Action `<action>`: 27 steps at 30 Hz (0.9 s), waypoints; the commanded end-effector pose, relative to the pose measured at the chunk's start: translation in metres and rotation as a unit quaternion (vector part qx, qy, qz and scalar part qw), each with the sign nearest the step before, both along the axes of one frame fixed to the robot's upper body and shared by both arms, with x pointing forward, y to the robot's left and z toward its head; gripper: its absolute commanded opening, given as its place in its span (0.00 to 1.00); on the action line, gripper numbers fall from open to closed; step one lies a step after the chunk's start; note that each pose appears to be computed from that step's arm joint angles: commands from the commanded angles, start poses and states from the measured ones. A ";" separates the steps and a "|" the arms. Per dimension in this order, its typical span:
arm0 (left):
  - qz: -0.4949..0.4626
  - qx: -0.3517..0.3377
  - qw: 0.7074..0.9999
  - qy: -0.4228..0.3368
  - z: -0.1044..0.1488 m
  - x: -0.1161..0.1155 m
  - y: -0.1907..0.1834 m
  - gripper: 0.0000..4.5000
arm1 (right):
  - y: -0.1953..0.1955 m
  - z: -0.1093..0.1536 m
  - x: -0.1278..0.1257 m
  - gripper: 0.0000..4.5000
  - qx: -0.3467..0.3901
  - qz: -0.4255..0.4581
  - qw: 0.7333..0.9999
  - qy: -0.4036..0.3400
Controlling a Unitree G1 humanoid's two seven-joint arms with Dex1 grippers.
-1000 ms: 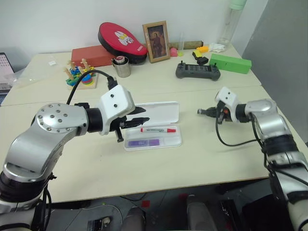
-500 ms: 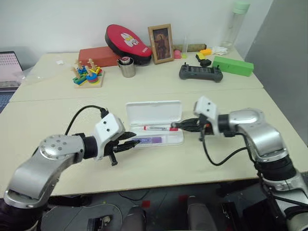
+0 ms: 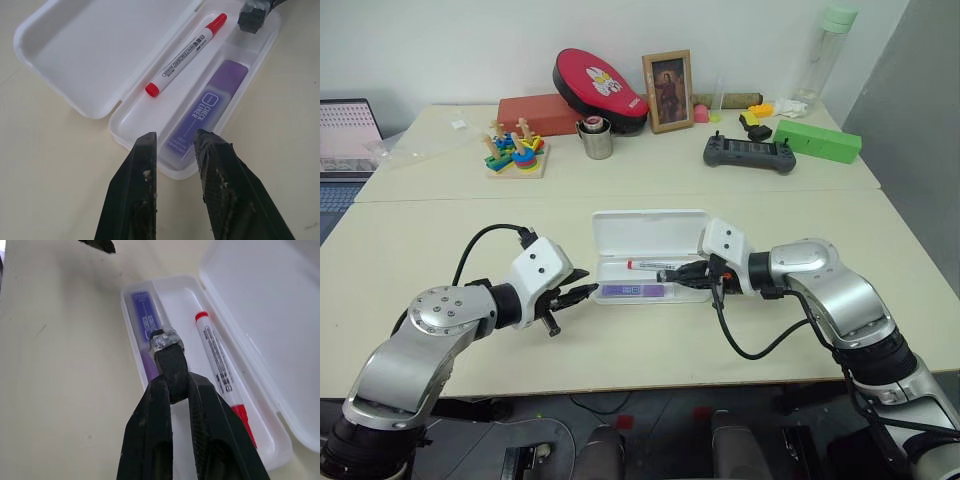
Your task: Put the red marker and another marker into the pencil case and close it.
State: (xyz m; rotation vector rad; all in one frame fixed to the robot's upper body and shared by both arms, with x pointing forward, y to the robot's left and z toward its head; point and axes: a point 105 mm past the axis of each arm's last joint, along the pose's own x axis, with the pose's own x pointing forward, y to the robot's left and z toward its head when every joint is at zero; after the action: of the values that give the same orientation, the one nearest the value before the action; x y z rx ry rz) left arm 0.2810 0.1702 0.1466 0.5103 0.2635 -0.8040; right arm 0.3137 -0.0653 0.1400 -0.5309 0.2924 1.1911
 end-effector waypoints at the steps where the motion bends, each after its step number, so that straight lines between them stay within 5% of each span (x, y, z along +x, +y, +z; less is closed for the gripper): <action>1: -0.005 0.006 0.999 -0.032 0.013 0.003 -0.001 0.27 | -0.009 -0.003 0.006 0.04 -0.015 -0.007 1.000 -0.021; 8: -0.005 0.007 0.999 -0.035 0.014 0.004 -0.001 0.27 | -0.014 -0.011 0.011 0.04 -0.024 -0.012 0.999 -0.019; 17: -0.003 0.008 0.999 -0.037 0.016 0.004 0.001 0.27 | -0.016 -0.008 0.013 0.58 -0.028 -0.006 0.999 -0.025; 23: -0.016 -0.004 0.999 -0.043 0.033 0.000 0.000 0.27 | -0.020 0.025 0.023 0.91 -0.001 -0.021 0.999 -0.047; 27: -0.024 0.006 0.999 -0.048 0.044 -0.004 0.005 0.27 | -0.035 0.037 0.032 0.91 -0.018 -0.032 0.997 -0.069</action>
State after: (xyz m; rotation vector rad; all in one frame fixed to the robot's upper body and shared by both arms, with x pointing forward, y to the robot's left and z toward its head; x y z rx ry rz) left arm 0.2809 0.1751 0.1708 0.5249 0.2217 -0.8157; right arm 0.3419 -0.0913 0.1615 -0.6057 0.2515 1.0986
